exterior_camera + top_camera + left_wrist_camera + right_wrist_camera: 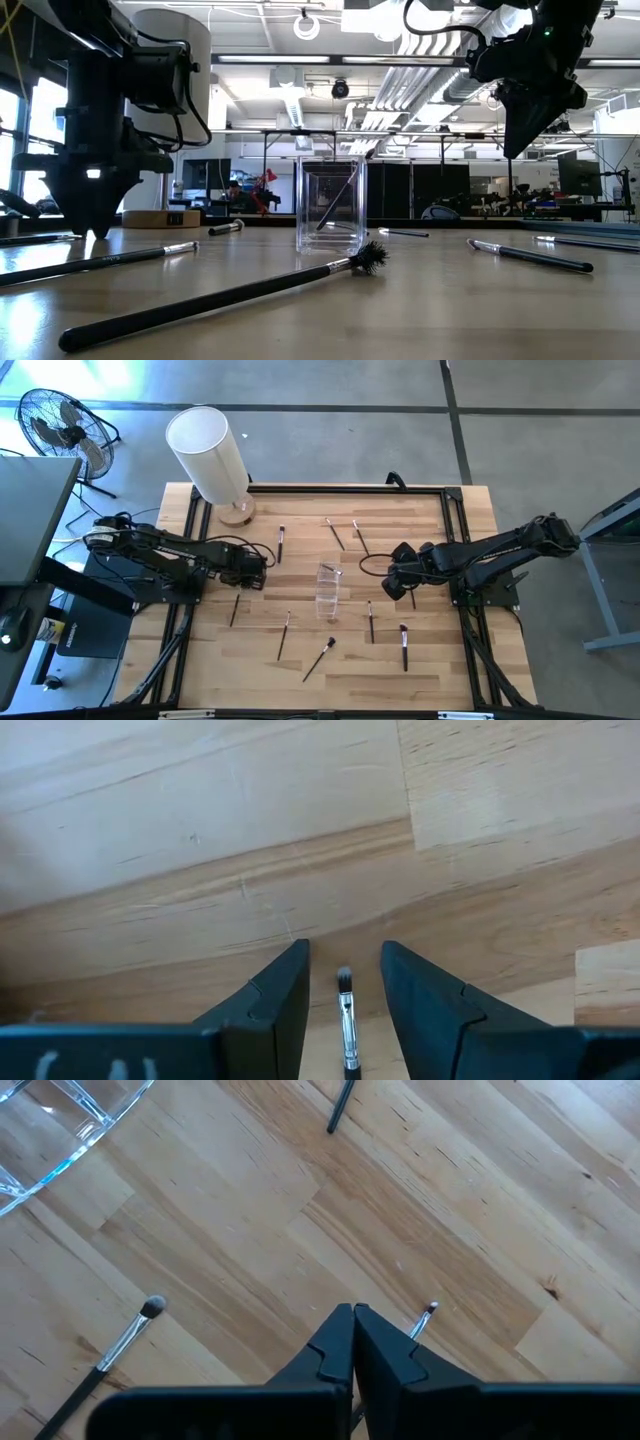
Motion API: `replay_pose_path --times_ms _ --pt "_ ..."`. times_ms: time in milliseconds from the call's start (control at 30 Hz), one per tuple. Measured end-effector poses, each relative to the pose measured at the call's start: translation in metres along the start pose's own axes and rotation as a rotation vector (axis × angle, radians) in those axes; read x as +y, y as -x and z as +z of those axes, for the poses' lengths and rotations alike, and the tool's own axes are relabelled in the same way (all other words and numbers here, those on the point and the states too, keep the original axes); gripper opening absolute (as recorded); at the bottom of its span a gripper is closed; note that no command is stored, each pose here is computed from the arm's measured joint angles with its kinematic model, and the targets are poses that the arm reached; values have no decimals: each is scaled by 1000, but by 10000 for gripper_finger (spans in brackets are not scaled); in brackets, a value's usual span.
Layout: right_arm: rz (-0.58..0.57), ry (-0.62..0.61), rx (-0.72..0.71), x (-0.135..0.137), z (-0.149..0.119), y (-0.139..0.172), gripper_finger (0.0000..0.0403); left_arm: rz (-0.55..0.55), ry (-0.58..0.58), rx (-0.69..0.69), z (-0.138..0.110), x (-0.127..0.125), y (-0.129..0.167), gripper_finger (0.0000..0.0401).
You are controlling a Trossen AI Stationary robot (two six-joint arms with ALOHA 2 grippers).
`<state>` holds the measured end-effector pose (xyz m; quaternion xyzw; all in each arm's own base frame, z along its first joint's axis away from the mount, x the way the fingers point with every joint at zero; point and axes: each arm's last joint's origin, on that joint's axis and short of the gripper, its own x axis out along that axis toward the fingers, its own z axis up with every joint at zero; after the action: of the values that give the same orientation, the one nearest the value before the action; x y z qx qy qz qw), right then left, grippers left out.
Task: Pick & Place Makeup Brushes
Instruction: Put the eyeshadow brush into the transparent organizer
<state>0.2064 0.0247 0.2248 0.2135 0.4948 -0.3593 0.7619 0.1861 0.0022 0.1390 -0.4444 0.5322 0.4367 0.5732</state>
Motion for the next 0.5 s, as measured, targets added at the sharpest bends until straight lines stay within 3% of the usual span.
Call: replay_pose_path --times_ms 200,500 --pt "-1 0 -1 0 0 0 5 36 -15 39 -1 -2 8 126" --pt "4 -3 -5 1 0 0 5 32 -31 -12 2 -5 12 126"
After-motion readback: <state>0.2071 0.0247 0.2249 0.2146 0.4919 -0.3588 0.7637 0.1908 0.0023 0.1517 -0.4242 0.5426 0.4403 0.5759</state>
